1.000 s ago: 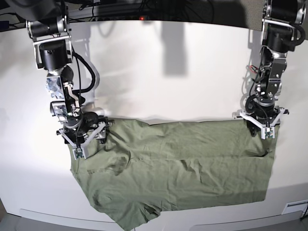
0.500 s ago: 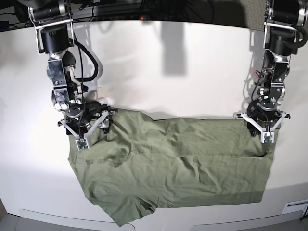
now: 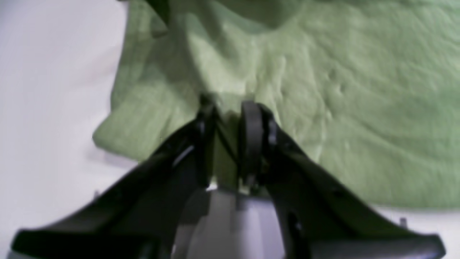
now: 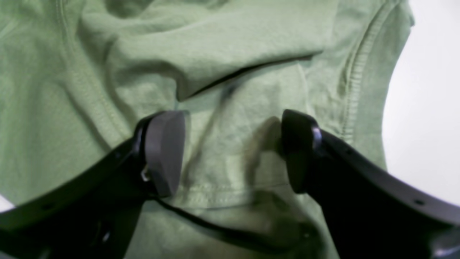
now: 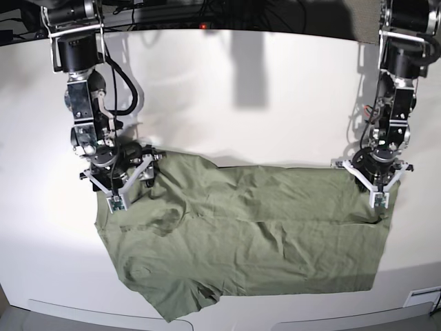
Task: Fold the T-shirt properly
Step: 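Grasp the folded edge with both grippers and drag it back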
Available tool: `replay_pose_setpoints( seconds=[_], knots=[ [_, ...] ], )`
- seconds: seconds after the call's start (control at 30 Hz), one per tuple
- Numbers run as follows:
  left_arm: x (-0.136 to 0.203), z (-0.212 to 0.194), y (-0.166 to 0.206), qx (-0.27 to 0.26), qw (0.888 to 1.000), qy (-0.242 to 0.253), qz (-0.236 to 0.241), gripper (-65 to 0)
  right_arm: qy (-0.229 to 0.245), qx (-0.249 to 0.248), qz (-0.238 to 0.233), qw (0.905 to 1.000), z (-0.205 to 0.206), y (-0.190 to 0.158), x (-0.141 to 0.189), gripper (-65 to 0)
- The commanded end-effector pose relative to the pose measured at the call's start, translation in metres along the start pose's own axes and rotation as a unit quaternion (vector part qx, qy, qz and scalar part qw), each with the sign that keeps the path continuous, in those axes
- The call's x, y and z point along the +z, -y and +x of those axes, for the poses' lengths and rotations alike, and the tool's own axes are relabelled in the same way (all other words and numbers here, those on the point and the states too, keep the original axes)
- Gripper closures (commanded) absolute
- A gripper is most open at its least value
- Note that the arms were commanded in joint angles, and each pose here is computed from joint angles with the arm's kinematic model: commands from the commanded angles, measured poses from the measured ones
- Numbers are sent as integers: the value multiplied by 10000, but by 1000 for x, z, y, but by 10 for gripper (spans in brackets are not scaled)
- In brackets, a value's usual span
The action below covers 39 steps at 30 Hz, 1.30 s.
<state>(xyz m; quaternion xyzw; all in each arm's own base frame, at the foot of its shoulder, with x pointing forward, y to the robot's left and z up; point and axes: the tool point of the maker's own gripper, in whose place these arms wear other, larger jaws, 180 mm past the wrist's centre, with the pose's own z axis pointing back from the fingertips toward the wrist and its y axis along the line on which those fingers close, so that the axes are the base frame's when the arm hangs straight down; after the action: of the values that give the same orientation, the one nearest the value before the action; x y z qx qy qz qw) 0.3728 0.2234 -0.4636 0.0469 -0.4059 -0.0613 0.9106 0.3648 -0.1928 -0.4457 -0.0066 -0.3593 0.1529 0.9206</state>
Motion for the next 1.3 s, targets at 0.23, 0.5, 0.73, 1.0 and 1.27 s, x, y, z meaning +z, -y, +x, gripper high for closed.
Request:
replay_pose_setpoints(
  seconds=[0.23,0.5,0.73,1.0,1.27],
  knots=[
    [23,-55,10,-346,9903,-1305,-327,-124,-434,209,-57,9988,-22,0,15,-416],
    [37,-99,13,-370,9792,-1960,-361,-124,-782,134,281,9965,-65,-16,31,-416],
    [67,-163,23,-491,9559,-2837,-587,-124,-1065,384,307,9931,-98,-13,50,-416],
    [103,-223,21,-561,9356,-3430,-626,-124,-1252,654,364,9893,-124,-17,76,-416],
    [148,-247,45,-662,9282,-3542,-924,-124,-1449,729,404,9859,-140,-20,86,-416]
  ],
)
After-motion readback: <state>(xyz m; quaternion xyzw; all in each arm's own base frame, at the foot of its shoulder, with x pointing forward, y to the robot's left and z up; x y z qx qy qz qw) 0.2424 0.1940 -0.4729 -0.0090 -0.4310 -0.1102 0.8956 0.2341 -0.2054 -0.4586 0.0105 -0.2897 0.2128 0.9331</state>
